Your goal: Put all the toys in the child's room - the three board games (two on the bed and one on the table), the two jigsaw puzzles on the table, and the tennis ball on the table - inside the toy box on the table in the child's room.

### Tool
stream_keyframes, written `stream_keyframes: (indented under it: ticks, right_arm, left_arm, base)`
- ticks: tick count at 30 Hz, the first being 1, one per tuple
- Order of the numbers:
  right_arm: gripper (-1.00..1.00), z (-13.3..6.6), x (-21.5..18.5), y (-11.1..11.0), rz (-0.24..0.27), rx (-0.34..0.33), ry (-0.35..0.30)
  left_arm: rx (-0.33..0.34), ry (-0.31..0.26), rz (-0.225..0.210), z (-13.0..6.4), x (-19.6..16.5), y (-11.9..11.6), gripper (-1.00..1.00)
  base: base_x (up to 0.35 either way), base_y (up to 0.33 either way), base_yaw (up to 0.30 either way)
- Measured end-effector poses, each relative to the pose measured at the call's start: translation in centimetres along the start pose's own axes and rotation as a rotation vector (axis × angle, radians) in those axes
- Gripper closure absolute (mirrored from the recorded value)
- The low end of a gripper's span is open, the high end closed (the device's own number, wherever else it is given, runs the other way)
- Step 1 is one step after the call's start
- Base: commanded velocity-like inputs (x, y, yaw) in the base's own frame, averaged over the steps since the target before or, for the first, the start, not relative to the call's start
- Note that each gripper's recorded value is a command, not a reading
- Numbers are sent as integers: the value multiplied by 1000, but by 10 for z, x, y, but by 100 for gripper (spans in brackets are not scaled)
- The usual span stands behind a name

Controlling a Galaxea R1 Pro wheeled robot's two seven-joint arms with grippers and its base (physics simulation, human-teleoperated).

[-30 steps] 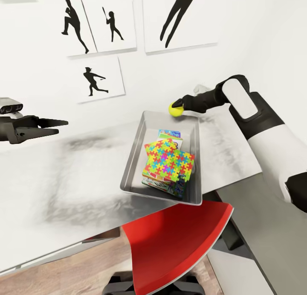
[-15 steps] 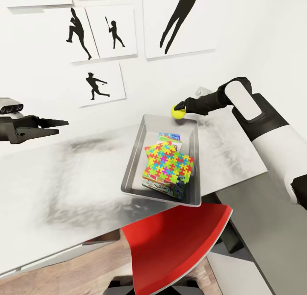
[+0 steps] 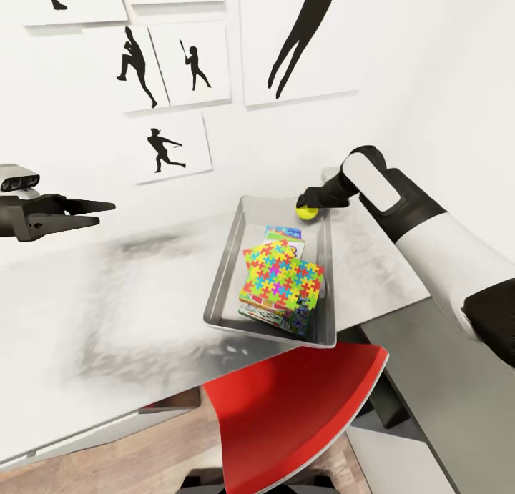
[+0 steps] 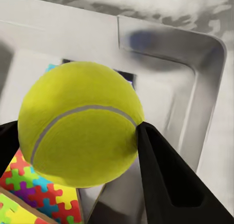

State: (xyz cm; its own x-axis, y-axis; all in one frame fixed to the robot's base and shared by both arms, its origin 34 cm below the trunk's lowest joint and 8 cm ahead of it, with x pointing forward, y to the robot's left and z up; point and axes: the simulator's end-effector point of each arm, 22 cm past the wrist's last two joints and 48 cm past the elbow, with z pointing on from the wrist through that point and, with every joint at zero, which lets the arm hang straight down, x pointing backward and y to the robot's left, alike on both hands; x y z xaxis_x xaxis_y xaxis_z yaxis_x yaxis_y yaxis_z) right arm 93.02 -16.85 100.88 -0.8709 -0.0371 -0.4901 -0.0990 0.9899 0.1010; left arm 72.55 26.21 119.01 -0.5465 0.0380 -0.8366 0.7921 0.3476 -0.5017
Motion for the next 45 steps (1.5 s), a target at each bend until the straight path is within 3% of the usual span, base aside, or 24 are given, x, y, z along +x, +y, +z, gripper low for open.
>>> stream_keyframes:
  ticks: [10,22,29,35,36,45]
  right_arm:
    - [100,9,10,-11,14,35,34]
    - [100,13,6,-15,41,44,9]
    - [100,22,19,-45,71,143,46]
    - [100,26,26,-53,69,173,65]
    - [-100,26,26,-53,68,174,66]
    - [-100,26,27,-54,71,174,67]
  left_arm:
    - [1,0,0,0,0,0,-100]
    - [1,1,-2,1,1,1,-100]
    - [0,0,-2,0,1,1,-100]
    - [0,0,-2,0,1,1,-100]
    - [0,0,-2,0,1,1,-100]
    - [0,0,-2,0,1,1,-100]
  base:
    - [0,0,15]
    - [0,0,22]
    - [0,0,0]
    - [0,0,0]
    - [0,0,0]
    - [0,0,0]
